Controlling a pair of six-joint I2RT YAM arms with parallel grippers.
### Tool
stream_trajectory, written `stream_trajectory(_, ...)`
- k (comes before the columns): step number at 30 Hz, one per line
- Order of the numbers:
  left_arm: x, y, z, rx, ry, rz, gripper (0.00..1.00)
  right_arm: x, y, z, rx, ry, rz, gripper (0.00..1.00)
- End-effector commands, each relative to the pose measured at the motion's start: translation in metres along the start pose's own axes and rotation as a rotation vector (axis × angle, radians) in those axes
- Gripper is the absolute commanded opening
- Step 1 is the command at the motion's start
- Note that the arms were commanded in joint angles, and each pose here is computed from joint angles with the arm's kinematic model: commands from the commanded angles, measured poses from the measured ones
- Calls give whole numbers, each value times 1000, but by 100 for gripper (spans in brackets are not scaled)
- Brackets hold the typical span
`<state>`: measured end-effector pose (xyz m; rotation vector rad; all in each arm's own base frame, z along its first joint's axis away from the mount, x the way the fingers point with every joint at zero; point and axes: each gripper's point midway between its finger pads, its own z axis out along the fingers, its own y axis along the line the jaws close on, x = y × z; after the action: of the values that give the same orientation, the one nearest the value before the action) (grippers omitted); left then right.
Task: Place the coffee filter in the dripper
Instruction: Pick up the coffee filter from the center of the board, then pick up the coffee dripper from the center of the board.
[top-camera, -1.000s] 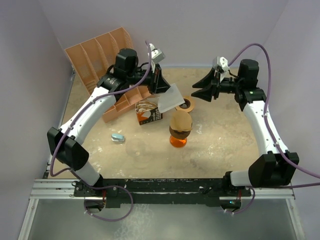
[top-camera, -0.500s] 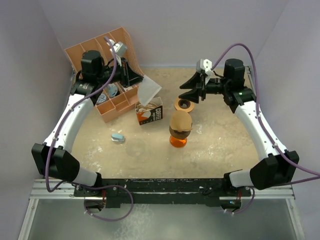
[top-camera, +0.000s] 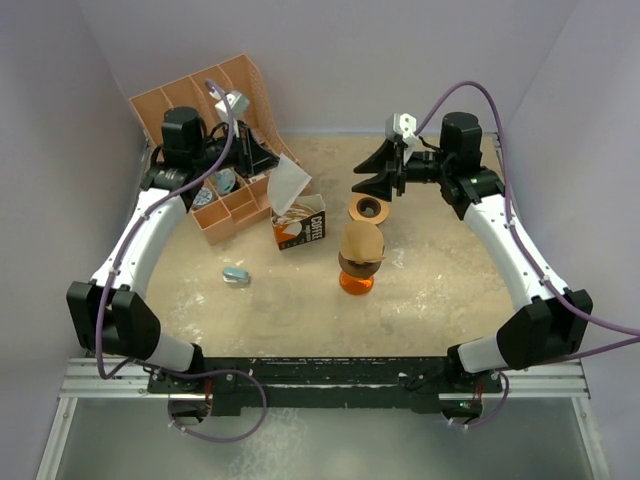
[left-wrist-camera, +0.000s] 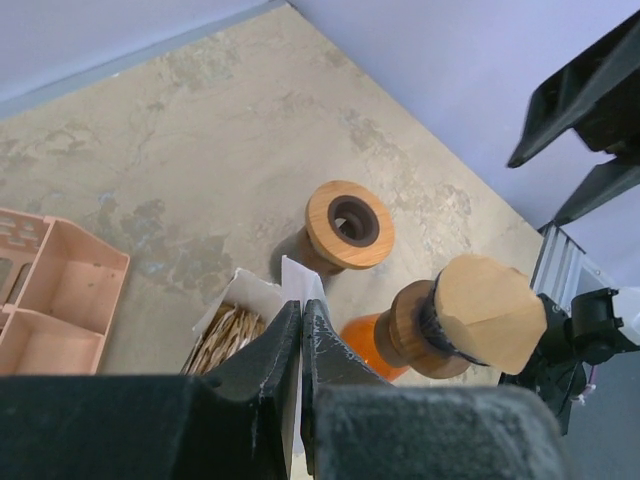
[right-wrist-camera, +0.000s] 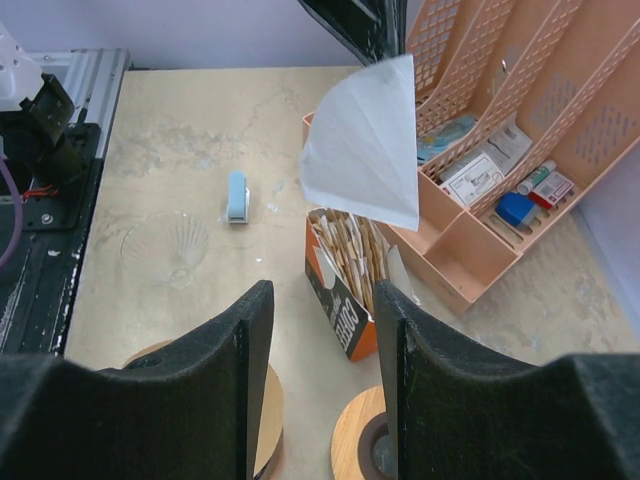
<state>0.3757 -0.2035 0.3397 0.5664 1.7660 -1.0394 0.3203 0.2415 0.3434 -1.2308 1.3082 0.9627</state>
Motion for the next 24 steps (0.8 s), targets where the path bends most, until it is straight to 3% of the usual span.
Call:
stream_trajectory(1,2,15,7,-11,13,52,0,-13,-1,-2,24,-17,-60,47)
stream_trajectory(10,25,26,18,-8,43,11,0,-20,0,9,18,-17,-92,47)
stream_trajectory(24,57,37,48,-4,109,-82,0,-17,58,98,-152,38,-217,47)
